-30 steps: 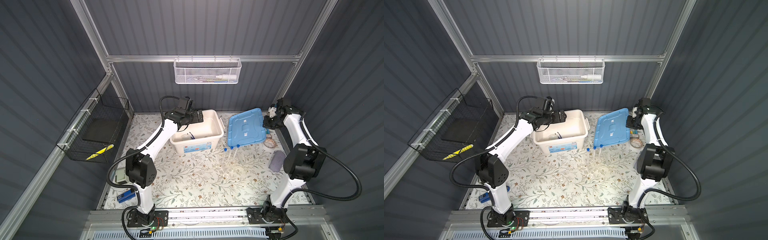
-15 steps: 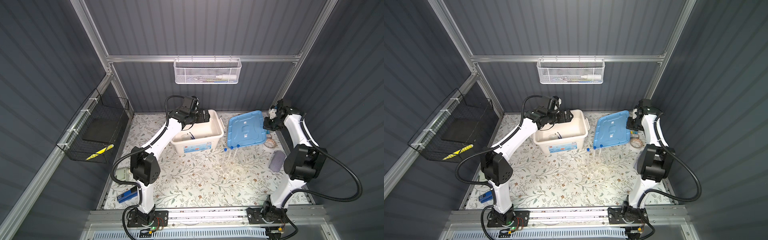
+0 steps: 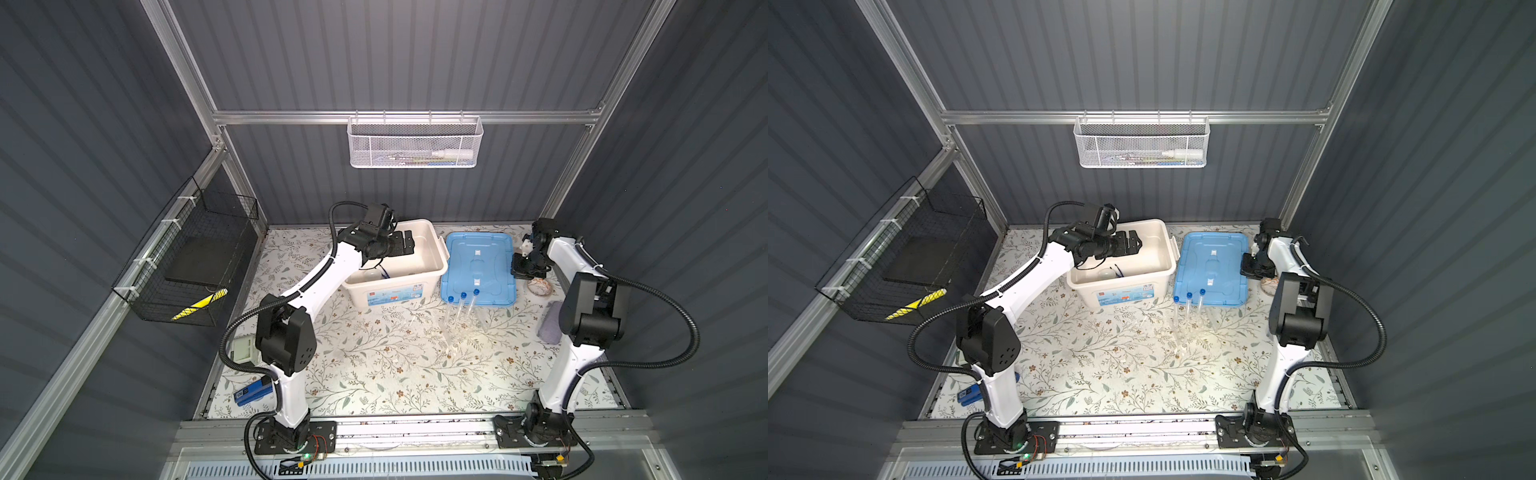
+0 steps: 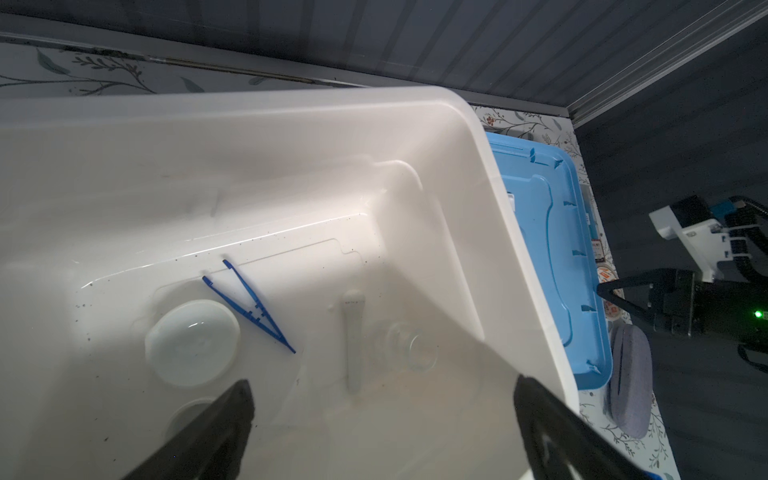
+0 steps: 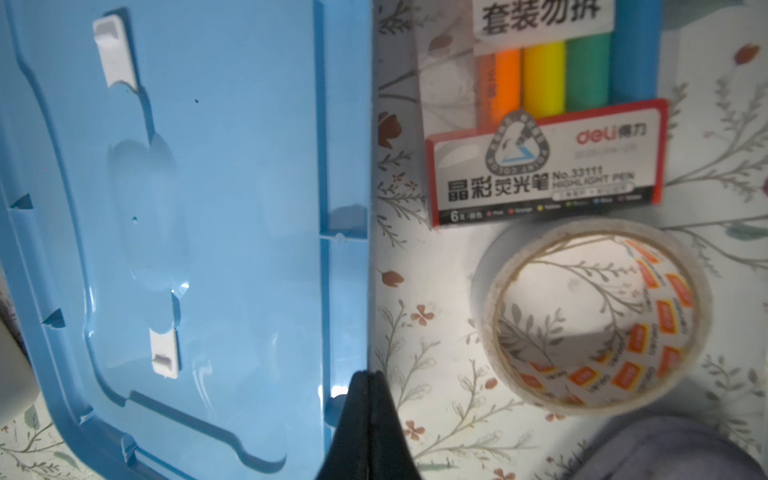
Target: Organize the chemistry lab equipment
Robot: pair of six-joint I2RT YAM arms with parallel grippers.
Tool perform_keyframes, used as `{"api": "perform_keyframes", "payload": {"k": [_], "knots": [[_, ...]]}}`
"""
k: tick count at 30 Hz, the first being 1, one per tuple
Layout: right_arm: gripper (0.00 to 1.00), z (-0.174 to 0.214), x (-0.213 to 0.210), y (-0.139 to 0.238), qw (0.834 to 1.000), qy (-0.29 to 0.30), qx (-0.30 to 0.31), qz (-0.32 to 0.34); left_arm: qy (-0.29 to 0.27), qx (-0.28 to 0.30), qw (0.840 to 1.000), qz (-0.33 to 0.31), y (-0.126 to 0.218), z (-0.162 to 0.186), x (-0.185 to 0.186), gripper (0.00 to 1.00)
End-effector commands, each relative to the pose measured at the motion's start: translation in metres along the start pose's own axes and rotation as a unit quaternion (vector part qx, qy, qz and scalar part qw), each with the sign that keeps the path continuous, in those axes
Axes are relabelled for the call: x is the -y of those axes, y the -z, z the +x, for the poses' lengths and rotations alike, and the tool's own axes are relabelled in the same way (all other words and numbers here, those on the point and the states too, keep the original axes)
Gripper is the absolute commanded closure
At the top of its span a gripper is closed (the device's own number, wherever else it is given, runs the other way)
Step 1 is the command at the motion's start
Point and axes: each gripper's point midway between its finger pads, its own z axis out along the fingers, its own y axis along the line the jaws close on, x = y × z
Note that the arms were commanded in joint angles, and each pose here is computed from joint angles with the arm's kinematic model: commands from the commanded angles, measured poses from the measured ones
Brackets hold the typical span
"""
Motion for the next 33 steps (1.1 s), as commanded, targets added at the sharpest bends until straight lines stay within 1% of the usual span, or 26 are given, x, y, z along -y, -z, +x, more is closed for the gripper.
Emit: {"api": "perform_keyframes", "payload": {"k": [1,8,13,14,17,20,24,28,33], "knots": [[1.00,-0.010,-0.012,-0.001,1.000,0.001,0.010,-0.011,0.003,0.026,1.000,0.004,0.020,-0.010,0.006,0.00],[1.00,0.000,-0.007,-0.029,1.000,-0.003,-0.024,0.005,0.004,0.022,1.000,-0.003,0.018,-0.006,0.002,0.00],[0.98,0.003,-0.005,-0.036,1.000,-0.003,-0.030,0.009,0.000,0.022,1.000,-0.008,0.020,-0.006,0.000,0.00],[0.97,0.005,-0.004,-0.037,0.999,-0.006,-0.033,0.009,-0.001,0.022,1.000,-0.009,0.020,-0.005,0.000,0.00],[0.88,0.008,-0.004,-0.043,0.999,-0.010,-0.040,0.009,-0.002,0.022,1.000,-0.010,0.020,-0.005,-0.001,0.00],[0.77,0.012,-0.003,-0.046,0.999,-0.009,-0.049,0.012,-0.004,0.022,1.000,-0.011,0.021,-0.006,-0.001,0.00],[0.68,0.017,0.001,-0.051,0.998,-0.004,-0.062,0.019,-0.006,0.022,1.000,-0.015,0.021,-0.006,-0.002,0.00],[0.68,0.021,0.001,-0.057,0.997,-0.001,-0.073,0.019,-0.006,0.020,1.000,-0.018,0.022,-0.005,-0.003,0.00],[0.72,0.028,0.002,-0.062,0.995,0.014,-0.093,0.037,-0.007,0.023,0.999,-0.026,0.026,-0.005,-0.006,0.00]]}}
